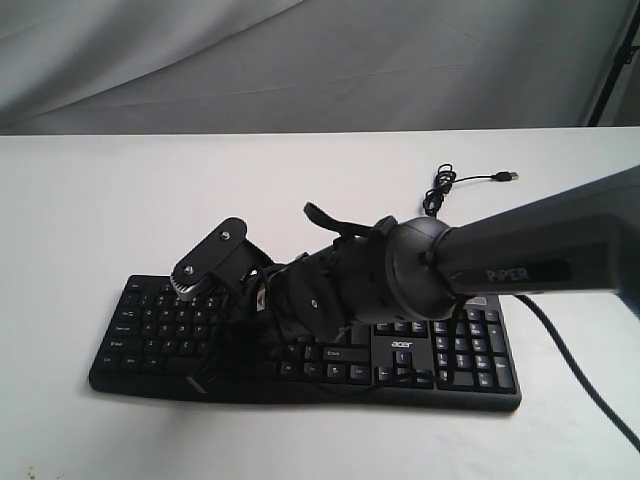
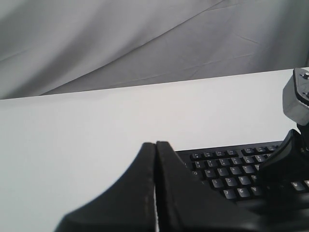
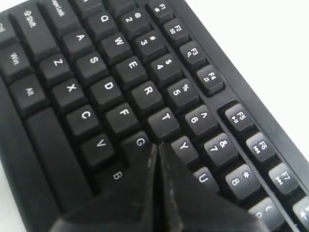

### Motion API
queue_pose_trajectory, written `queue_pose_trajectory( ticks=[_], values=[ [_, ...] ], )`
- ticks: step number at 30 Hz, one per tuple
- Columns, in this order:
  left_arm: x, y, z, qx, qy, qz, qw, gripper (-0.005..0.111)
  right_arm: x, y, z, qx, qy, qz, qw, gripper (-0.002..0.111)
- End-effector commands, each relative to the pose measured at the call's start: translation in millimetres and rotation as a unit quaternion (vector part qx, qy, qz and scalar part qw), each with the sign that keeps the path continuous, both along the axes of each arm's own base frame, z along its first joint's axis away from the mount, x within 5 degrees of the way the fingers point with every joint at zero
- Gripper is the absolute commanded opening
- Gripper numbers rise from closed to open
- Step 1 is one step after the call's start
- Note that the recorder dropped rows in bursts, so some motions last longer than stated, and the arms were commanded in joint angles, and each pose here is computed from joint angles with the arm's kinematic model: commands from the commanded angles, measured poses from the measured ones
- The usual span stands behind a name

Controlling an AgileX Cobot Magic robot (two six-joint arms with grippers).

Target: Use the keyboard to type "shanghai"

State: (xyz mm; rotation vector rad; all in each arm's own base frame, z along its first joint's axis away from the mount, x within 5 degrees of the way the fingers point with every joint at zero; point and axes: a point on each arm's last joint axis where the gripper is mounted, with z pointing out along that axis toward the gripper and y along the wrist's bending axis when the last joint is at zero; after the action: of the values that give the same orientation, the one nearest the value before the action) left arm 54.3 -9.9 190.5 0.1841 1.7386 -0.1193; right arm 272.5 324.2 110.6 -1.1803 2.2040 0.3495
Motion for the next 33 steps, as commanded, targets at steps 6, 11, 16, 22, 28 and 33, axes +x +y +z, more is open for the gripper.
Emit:
queue_pose_trajectory(
  ticks=[6, 11, 16, 22, 28, 33],
  values=[
    [-0.1, -0.2, -0.8, -0.001, -0.002, -0.002, 1.0, 0.0, 0.1, -4.7, -2.0, -0.011, 0.01, -0.001, 1.0, 0.0],
    [-0.1, -0.2, -0.8, -0.001, -0.002, -0.002, 1.0, 0.0, -0.2, -4.8, -2.2, -0.012, 0.012, 0.0, 1.0, 0.0],
    [-0.1, -0.2, -0.8, -0.001, -0.002, -0.002, 1.0, 0.0, -0.2, -4.8, -2.2, -0.012, 0.012, 0.0, 1.0, 0.0],
    [-0.1, -0.2, -0.8, -0.001, -0.002, -0.002, 1.0, 0.0, 0.9, 9.3, 22.8, 0.012, -0.008, 0.012, 1.0, 0.0],
    [-0.1, -0.2, -0.8, -0.001, -0.002, -0.002, 1.0, 0.0, 4.0, 51.0, 40.2, 0.022, -0.013, 0.05, 0.998, 0.0],
    [-0.1, -0.2, -0.8, -0.001, -0.002, -0.002, 1.0, 0.0, 10.6, 78.7, 26.2, 0.006, -0.003, 0.072, 0.997, 0.0]
  ],
)
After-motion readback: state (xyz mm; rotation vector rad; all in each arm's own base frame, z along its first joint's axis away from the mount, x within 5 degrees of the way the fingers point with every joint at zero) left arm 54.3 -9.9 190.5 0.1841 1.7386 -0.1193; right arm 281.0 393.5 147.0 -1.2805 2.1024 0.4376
